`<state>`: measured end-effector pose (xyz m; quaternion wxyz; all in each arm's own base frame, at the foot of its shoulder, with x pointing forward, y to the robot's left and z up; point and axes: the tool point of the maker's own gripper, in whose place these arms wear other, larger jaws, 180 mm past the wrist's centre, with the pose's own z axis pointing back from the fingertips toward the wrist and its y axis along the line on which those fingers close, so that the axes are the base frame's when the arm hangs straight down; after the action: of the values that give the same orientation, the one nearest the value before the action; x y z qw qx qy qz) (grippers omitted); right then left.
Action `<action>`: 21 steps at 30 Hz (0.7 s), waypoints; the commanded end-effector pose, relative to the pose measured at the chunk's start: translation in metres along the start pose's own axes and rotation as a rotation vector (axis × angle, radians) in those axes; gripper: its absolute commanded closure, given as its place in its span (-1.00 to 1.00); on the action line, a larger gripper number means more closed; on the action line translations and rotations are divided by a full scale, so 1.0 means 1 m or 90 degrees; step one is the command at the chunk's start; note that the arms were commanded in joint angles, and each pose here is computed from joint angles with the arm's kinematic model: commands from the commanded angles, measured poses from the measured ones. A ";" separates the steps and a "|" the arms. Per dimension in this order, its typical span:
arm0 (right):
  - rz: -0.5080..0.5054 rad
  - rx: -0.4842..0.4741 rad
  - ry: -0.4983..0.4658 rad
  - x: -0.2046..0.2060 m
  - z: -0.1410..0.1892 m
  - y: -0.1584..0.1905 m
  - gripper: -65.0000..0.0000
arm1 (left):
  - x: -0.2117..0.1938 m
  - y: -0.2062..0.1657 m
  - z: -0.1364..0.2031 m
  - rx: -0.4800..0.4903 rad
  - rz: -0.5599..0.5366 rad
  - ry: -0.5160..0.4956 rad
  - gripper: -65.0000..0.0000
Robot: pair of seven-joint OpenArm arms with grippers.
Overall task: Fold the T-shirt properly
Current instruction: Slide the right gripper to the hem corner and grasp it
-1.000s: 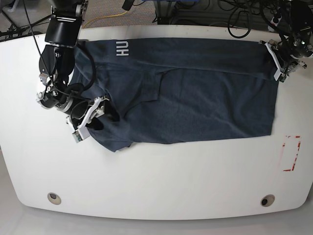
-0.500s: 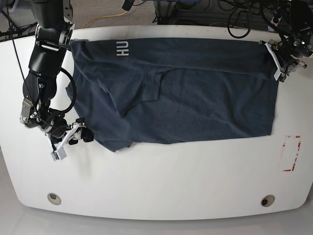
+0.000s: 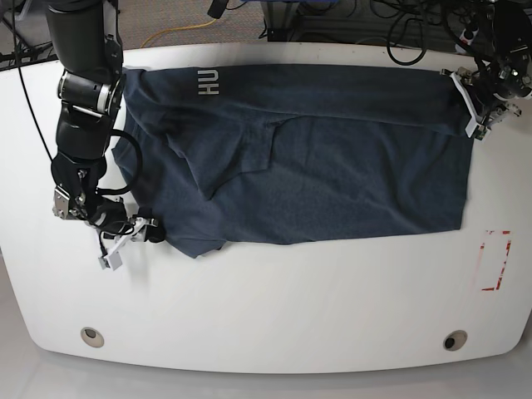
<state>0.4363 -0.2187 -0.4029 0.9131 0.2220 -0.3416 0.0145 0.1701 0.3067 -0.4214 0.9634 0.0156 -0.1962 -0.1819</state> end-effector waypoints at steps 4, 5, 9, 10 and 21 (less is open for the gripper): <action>-0.002 0.022 -0.042 0.016 -0.004 0.014 0.11 | -0.018 0.001 -0.001 0.008 -0.010 0.053 0.26; -0.002 0.025 -0.043 0.016 -0.006 0.016 0.12 | -0.018 0.001 -0.001 0.008 -0.010 0.053 0.26; -0.007 0.028 -0.055 0.016 -0.008 0.019 0.15 | -0.018 0.001 0.000 0.008 -0.009 0.053 0.26; -0.008 0.029 -0.054 0.015 -0.009 0.019 0.18 | -0.019 0.001 0.000 0.009 -0.009 0.054 0.26; -0.009 0.037 -0.052 0.011 -0.013 0.025 0.98 | 0.047 0.051 0.062 0.129 0.048 -0.085 0.26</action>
<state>0.4287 -0.1848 -0.4192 0.9050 0.2533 -0.3417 0.0075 0.1789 0.3370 -0.3690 0.9631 0.0772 -0.2283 -0.1196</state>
